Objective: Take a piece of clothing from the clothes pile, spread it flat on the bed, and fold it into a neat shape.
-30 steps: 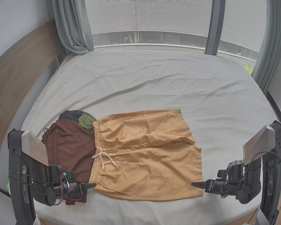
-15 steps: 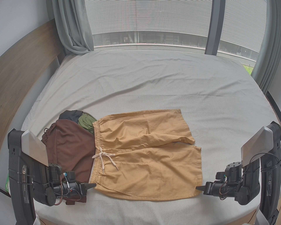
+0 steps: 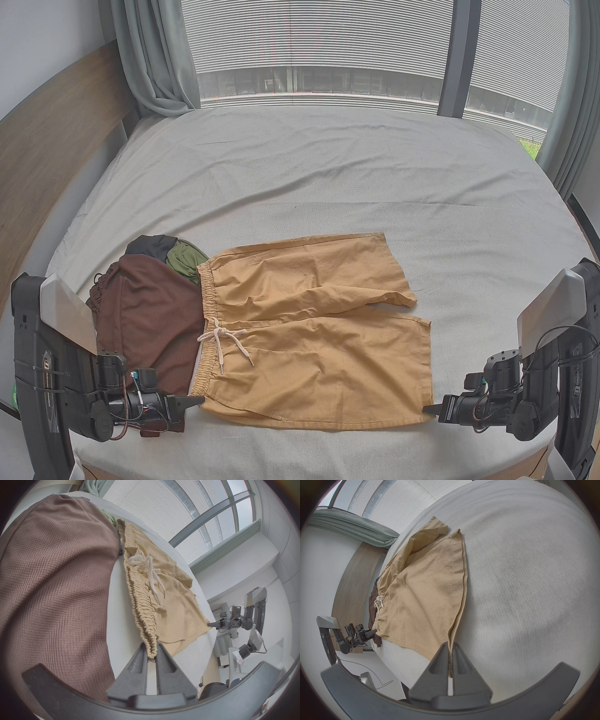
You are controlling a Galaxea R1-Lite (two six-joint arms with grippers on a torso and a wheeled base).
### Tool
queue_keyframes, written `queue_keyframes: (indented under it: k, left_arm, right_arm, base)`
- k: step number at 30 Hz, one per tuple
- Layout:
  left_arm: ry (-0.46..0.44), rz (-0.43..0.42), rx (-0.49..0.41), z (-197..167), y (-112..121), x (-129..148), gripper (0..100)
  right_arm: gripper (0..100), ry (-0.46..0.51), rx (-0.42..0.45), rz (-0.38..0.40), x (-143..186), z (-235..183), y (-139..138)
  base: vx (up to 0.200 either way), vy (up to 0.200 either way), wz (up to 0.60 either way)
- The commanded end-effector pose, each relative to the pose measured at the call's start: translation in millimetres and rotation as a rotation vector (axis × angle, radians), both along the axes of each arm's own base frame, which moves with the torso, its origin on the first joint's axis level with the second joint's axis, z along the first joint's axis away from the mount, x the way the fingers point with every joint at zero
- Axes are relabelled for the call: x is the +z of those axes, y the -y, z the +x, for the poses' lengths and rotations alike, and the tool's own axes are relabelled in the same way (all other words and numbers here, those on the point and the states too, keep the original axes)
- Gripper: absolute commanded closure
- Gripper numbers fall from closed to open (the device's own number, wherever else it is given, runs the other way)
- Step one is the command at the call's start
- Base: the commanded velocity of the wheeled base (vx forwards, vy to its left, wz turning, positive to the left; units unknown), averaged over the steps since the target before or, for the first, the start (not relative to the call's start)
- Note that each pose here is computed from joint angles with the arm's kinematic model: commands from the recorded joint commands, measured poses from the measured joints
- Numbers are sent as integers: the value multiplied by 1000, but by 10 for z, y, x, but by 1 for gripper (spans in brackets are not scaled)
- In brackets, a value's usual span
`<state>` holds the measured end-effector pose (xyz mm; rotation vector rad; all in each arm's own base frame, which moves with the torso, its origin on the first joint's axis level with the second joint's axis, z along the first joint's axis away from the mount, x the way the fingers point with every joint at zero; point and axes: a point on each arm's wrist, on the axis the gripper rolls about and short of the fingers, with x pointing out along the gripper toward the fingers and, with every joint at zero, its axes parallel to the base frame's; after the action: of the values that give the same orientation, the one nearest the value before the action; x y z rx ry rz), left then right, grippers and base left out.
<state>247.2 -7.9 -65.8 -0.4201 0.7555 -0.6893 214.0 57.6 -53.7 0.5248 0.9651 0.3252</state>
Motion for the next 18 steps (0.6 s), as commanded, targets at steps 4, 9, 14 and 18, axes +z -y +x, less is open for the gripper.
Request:
queue_keyframes:
  k: [4, 9, 14, 18]
  left_arm:
    - [-16, -26, 4, -185, -93, 144, 100]
    - [-30, -20, 1, -293, -123, 164, 100]
    - [-29, -17, 5, -297, -136, 164, 100]
    - [-3, -22, -8, -256, -132, 179, 100]
  right_arm:
    - [100, -13, 49, -35, 30, -124, 14]
    - [100, -10, 48, -36, 33, -121, 20]
    - [100, 13, 49, -30, 76, -106, 19]
    - [100, 67, 65, 10, 195, -69, 20]
  base:
    - [0, 0, 0]
    - [0, 0, 0]
    - [0, 0, 0]
    - [0, 0, 0]
